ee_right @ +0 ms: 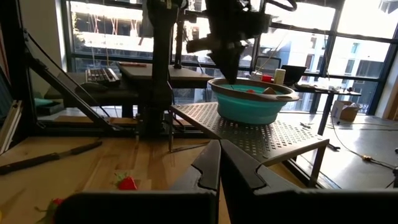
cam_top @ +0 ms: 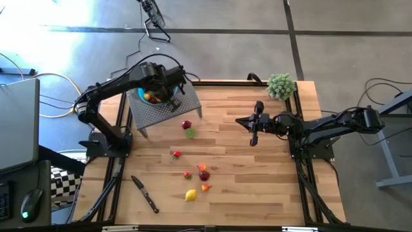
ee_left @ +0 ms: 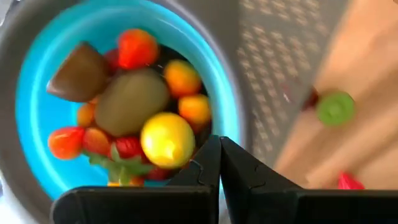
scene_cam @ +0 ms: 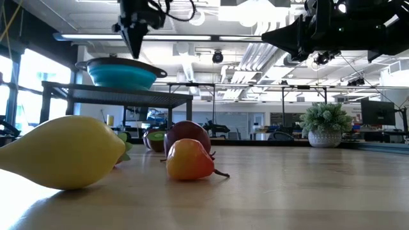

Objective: Pick & Place Fruit
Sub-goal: Put the red strawberry into the blue strainer bowl on the shelf

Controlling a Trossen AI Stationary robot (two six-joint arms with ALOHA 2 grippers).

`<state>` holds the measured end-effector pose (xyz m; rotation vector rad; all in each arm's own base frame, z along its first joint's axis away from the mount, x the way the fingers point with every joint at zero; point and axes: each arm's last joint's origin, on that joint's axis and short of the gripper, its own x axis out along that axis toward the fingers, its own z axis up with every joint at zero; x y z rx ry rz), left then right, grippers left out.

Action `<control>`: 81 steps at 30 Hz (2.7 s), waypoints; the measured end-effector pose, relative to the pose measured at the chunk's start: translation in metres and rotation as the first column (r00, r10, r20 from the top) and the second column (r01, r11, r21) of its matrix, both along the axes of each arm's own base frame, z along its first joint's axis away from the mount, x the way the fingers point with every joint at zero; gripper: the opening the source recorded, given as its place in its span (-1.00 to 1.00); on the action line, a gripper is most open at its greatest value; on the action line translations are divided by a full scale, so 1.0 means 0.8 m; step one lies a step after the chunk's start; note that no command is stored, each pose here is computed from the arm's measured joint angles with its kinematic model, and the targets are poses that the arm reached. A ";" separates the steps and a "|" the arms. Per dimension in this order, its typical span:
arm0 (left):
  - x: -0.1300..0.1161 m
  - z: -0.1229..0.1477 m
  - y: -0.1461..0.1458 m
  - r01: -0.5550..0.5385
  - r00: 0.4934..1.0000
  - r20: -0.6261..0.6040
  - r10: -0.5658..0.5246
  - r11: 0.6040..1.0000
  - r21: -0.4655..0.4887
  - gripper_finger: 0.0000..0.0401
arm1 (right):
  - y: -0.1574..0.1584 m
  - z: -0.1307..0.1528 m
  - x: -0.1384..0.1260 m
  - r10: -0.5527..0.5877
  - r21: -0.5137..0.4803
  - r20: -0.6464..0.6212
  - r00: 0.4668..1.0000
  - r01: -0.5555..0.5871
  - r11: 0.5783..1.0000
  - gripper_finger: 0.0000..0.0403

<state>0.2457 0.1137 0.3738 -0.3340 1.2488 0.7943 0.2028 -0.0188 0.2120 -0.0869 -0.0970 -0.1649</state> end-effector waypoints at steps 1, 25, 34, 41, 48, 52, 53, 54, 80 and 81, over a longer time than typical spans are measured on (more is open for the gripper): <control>-0.002 0.003 -0.007 0.030 1.000 0.001 -0.030 1.000 -0.006 -0.99 | 0.000 0.000 0.000 -0.001 -0.004 -0.001 1.000 0.001 1.000 -0.99; -0.056 -0.003 -0.219 0.332 0.790 0.511 -0.338 0.937 0.107 -0.99 | 0.000 -0.001 0.000 -0.001 -0.004 -0.007 1.000 0.000 1.000 -0.99; -0.053 -0.102 -0.260 0.112 0.903 0.424 -0.063 0.990 -0.090 -0.99 | 0.000 -0.001 0.000 -0.001 -0.004 -0.007 1.000 0.001 1.000 -0.99; -0.038 -0.145 -0.276 0.047 0.899 0.438 0.019 0.989 -0.139 -0.99 | 0.000 -0.001 0.000 0.001 0.006 -0.005 1.000 -0.001 1.000 -0.99; -0.019 -0.168 -0.286 0.038 0.900 0.435 0.028 0.989 -0.142 -0.99 | 0.000 -0.001 0.000 0.001 0.008 -0.005 1.000 -0.001 1.000 -0.99; -0.014 -0.181 -0.290 0.010 0.916 0.397 0.057 0.986 -0.164 -0.99 | 0.000 -0.001 0.000 0.001 0.008 -0.005 1.000 -0.001 1.000 -0.99; -0.013 -0.183 -0.290 0.001 0.918 0.391 0.065 0.986 -0.166 -0.99 | 0.000 -0.001 0.000 0.001 0.008 -0.005 1.000 -0.001 1.000 -0.99; -0.012 -0.186 -0.291 -0.005 0.920 0.385 0.069 0.986 -0.165 -0.99 | 0.000 -0.001 0.000 0.001 0.008 -0.006 1.000 -0.001 1.000 -0.99; 0.001 -0.231 -0.299 -0.104 0.956 0.262 0.136 0.986 -0.131 -0.99 | 0.000 -0.001 0.000 0.001 0.008 -0.005 1.000 -0.001 1.000 -0.99; 0.001 -0.231 -0.299 -0.104 0.956 0.261 0.135 0.986 -0.130 -0.99 | 0.000 -0.001 0.000 0.001 0.008 -0.006 1.000 -0.001 1.000 -0.99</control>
